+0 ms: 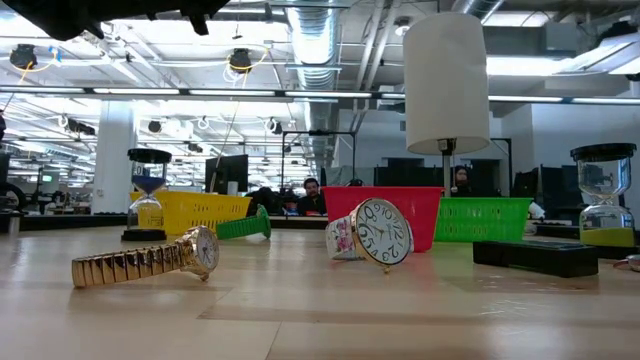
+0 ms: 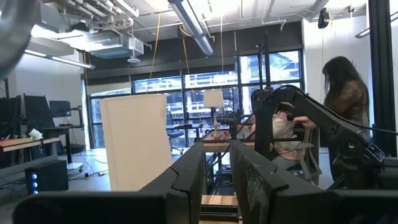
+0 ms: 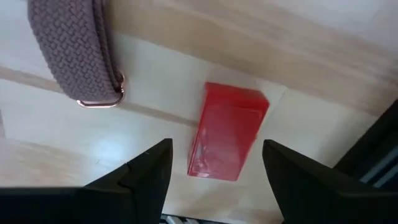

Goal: Pick & Place Office items
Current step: Put the red digital clock into the red bin

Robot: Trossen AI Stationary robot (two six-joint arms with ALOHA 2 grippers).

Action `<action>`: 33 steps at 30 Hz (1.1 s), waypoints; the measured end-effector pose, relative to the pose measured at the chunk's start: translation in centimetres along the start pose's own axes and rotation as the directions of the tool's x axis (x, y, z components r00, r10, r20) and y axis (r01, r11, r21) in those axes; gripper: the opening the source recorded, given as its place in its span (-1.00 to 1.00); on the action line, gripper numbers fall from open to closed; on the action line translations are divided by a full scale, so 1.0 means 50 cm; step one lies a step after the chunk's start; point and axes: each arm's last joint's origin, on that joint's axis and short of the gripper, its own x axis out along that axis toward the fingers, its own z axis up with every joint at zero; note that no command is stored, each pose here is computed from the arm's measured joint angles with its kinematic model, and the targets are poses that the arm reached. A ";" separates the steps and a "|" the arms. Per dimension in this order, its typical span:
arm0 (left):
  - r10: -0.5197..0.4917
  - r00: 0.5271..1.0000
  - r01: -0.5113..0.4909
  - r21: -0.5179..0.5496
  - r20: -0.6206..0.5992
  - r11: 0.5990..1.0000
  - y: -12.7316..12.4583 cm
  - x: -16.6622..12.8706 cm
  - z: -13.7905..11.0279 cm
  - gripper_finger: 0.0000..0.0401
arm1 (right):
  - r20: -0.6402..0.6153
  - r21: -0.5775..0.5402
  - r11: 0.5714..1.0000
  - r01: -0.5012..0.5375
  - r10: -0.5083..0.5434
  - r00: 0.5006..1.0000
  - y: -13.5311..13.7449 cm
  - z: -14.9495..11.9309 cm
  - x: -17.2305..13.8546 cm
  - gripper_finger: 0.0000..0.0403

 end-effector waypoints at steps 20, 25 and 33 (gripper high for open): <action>0.000 1.000 0.000 -0.010 -0.001 1.000 0.000 0.000 0.000 -0.63 | 0.020 -0.005 0.999 -0.049 0.049 0.999 -0.021 0.026 0.047 0.02; 0.000 1.000 0.000 -0.011 -0.001 1.000 0.000 0.000 0.000 -0.63 | 0.018 -0.032 0.998 -0.049 0.049 0.999 -0.015 0.034 0.045 -0.20; 0.000 1.000 0.000 -0.011 -0.001 1.000 0.000 0.000 0.000 -0.63 | 0.037 -0.115 0.988 -0.100 0.105 0.994 -0.006 0.051 0.027 -0.17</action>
